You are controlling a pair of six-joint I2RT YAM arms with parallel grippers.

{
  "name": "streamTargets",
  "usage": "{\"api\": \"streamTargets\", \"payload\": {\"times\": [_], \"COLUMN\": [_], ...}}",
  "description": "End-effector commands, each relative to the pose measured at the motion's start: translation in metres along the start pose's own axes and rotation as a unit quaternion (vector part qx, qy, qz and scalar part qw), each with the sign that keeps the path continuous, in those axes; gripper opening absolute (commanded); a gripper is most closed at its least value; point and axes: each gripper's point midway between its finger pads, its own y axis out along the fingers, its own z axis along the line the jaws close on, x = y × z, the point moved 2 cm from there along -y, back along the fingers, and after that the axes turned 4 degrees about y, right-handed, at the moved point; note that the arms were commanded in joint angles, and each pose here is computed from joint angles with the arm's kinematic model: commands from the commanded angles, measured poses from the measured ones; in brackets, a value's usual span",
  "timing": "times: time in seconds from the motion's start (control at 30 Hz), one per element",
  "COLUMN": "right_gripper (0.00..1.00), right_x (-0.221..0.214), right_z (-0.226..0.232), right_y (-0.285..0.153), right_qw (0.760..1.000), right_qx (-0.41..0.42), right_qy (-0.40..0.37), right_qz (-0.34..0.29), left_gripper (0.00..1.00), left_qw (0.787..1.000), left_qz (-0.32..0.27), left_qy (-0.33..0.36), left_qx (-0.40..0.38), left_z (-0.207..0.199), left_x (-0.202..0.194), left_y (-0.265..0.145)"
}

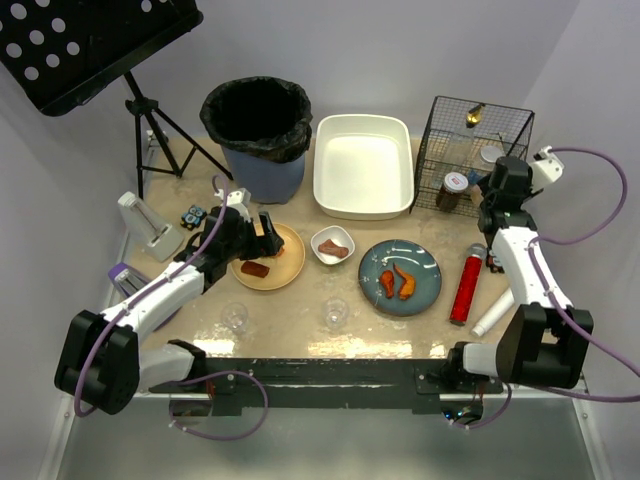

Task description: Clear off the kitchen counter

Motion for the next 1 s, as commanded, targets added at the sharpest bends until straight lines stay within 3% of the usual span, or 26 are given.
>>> {"api": "streamTargets", "payload": {"times": [0.0,0.33,0.83,0.97], "right_gripper": [0.00,0.00,0.00,0.15], "right_x": [0.038,0.029,-0.031,-0.042], "right_z": [0.021,0.015,0.001,-0.002], "right_y": [0.006,0.032,0.075,0.080], "right_qw": [0.997,0.998,0.996,0.994], "right_qx": [0.022,-0.011,-0.046,-0.051], "right_qy": [0.038,0.009,-0.079,-0.088], "right_qz": [-0.062,-0.068,0.012,0.027], "left_gripper": [0.92,0.92,0.92,0.92], "left_qw": [0.999,0.999,0.999,0.999], "left_qz": [-0.033,-0.032,-0.027,-0.027], "left_qy": [0.011,0.012,0.012,0.011], "left_qx": [-0.019,-0.015,-0.018,-0.018], "left_z": [-0.012,-0.011,-0.011,-0.011], "left_x": [0.021,0.022,0.020,0.020], "left_y": [-0.006,-0.004,-0.001,-0.001]}}
